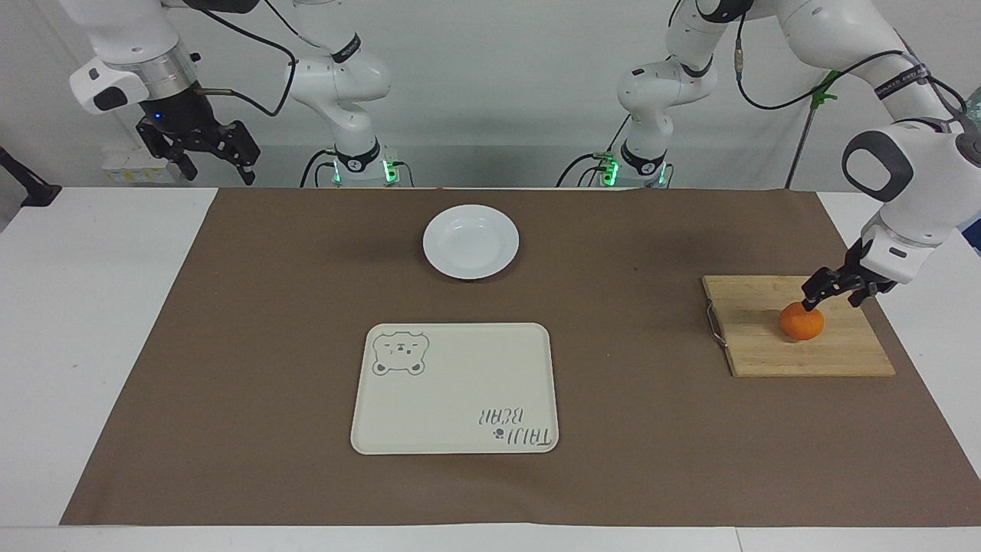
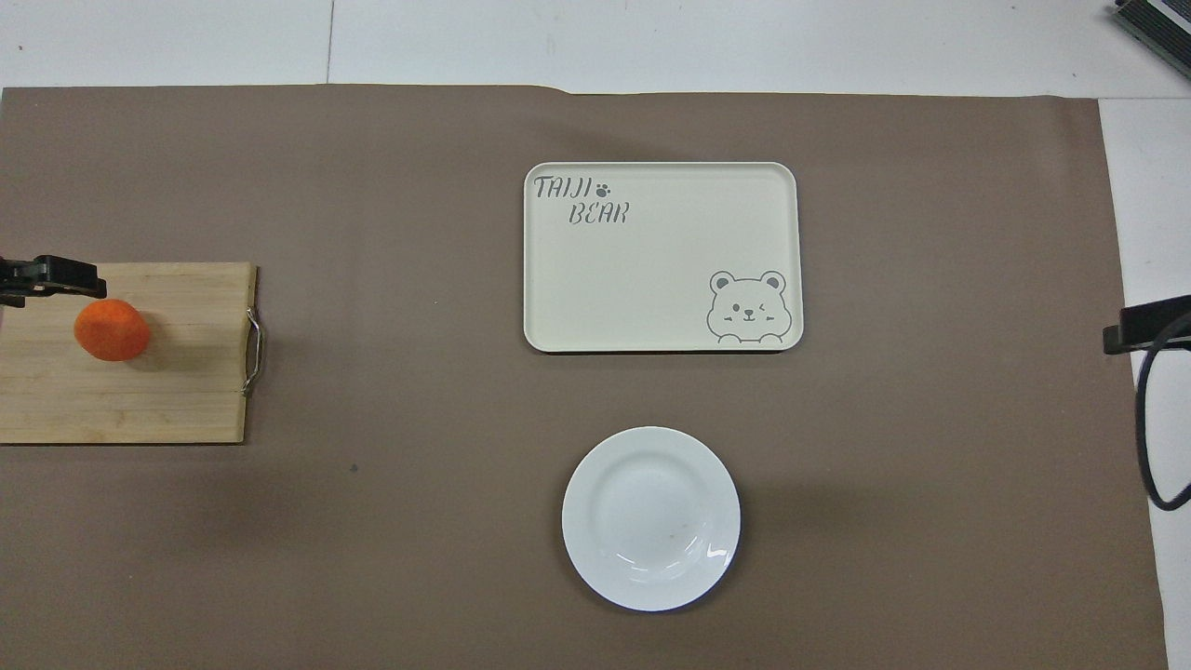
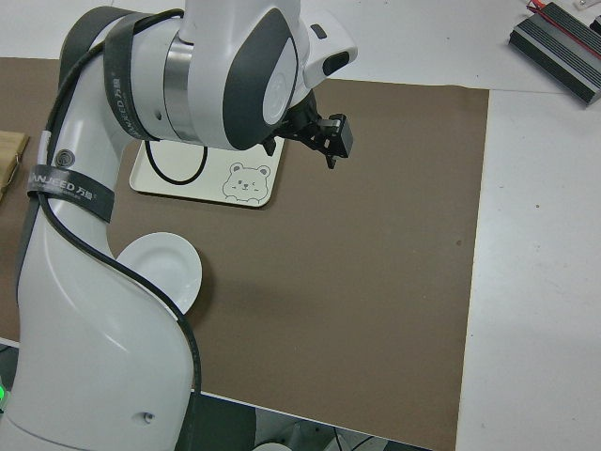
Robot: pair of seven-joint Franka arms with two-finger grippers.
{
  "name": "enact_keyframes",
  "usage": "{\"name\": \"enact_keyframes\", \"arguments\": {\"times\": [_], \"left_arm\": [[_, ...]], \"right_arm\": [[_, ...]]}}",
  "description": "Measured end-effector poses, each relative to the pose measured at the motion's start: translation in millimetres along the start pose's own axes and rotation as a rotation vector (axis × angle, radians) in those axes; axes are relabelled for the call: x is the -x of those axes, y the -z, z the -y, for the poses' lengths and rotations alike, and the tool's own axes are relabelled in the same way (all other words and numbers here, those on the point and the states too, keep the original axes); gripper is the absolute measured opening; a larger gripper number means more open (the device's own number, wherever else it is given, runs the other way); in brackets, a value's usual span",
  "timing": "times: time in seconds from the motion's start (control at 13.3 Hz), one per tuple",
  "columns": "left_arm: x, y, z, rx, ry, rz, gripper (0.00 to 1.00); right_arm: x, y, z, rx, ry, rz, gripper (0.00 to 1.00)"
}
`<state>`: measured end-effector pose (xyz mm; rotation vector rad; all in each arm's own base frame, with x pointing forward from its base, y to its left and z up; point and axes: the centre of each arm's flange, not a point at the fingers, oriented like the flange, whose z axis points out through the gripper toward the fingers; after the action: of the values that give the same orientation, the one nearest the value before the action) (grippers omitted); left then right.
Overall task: Place orange and plate with both arms
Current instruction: 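Close the left gripper around the orange and lift it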
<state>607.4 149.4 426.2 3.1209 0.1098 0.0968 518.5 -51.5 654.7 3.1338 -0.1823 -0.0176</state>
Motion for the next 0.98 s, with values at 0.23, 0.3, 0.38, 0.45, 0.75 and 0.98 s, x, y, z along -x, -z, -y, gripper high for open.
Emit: {"name": "enact_keyframes", "arguments": {"times": [0.23,0.3,0.38,0.45,0.75,0.98], "left_arm": [[6.2,-25.0,6.5,-0.010,0.106,-0.057,1.00],[8.0,-29.8,5.3,-0.009,0.131,-0.058,1.00],[10.0,-34.6,4.6,-0.008,0.150,-0.057,1.00],[12.0,-39.6,4.8,-0.009,0.163,-0.063,1.00],[27.2,-66.7,21.3,-0.019,0.228,-0.113,1.00],[35.0,-77.0,29.2,-0.022,0.271,-0.126,1.00]], "right_arm": [[0.3,0.1,8.0,0.000,0.015,0.000,1.00],[0.3,0.2,8.0,0.000,0.015,0.000,1.00],[0.3,0.2,7.6,0.000,0.014,0.000,1.00],[0.3,0.2,7.4,0.000,0.014,0.000,1.00],[0.3,0.2,7.4,0.000,0.014,0.000,1.00],[0.3,0.3,4.4,0.000,0.009,-0.001,1.00]]}}
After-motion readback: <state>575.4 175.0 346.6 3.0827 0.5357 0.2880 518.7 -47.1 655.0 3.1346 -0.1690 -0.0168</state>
